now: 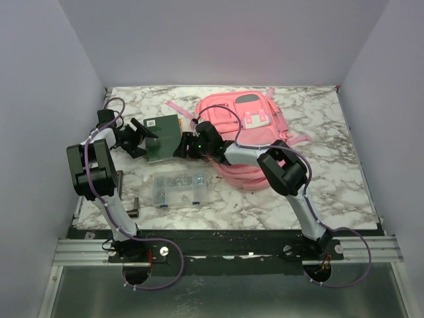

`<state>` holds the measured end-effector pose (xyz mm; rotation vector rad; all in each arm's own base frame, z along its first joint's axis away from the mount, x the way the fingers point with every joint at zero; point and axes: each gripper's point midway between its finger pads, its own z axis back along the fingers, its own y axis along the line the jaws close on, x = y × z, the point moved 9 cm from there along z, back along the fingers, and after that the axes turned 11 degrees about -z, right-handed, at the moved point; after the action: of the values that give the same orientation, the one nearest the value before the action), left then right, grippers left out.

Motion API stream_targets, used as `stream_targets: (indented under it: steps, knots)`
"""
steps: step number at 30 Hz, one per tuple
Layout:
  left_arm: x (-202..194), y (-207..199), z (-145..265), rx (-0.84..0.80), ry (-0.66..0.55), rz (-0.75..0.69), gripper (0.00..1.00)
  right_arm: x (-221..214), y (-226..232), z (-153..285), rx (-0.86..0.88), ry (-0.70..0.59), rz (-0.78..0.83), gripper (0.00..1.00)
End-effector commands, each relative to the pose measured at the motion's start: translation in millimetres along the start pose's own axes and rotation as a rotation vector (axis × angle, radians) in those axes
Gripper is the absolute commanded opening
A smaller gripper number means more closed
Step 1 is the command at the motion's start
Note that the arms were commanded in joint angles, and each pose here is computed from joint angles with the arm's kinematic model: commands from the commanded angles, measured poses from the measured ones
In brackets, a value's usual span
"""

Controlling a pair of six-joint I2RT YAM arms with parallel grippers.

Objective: Pack the student bag
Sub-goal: Pick up the book from the center of the board.

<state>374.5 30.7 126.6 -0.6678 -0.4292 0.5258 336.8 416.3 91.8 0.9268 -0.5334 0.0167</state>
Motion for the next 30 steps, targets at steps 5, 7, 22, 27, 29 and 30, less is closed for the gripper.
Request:
stream_targets:
  steps: [5, 7, 22, 27, 29, 30]
  knots:
    - [-5, -24, 14, -0.122, -0.019, -0.033, 0.81, -1, -3, -10, -0.008, 0.000, 0.006, 0.62]
    - [-8, -33, 20, -0.133, -0.031, -0.060, 0.81, -1, -4, -11, -0.011, 0.000, 0.006, 0.61]
    - [-28, -57, 27, -0.263, -0.035, -0.137, 0.61, -2, 2, -6, 0.042, -0.006, -0.008, 0.57]
    - [-30, -60, 26, -0.284, -0.029, -0.175, 0.50, -2, 4, -4, 0.064, -0.002, -0.010, 0.57]
    - [-31, -63, 26, -0.300, -0.024, -0.192, 0.49, -3, 4, -4, 0.074, 0.000, -0.011, 0.57]
    - [-32, -63, 25, -0.302, -0.023, -0.198, 0.48, -3, 4, -4, 0.076, 0.000, -0.009, 0.57]
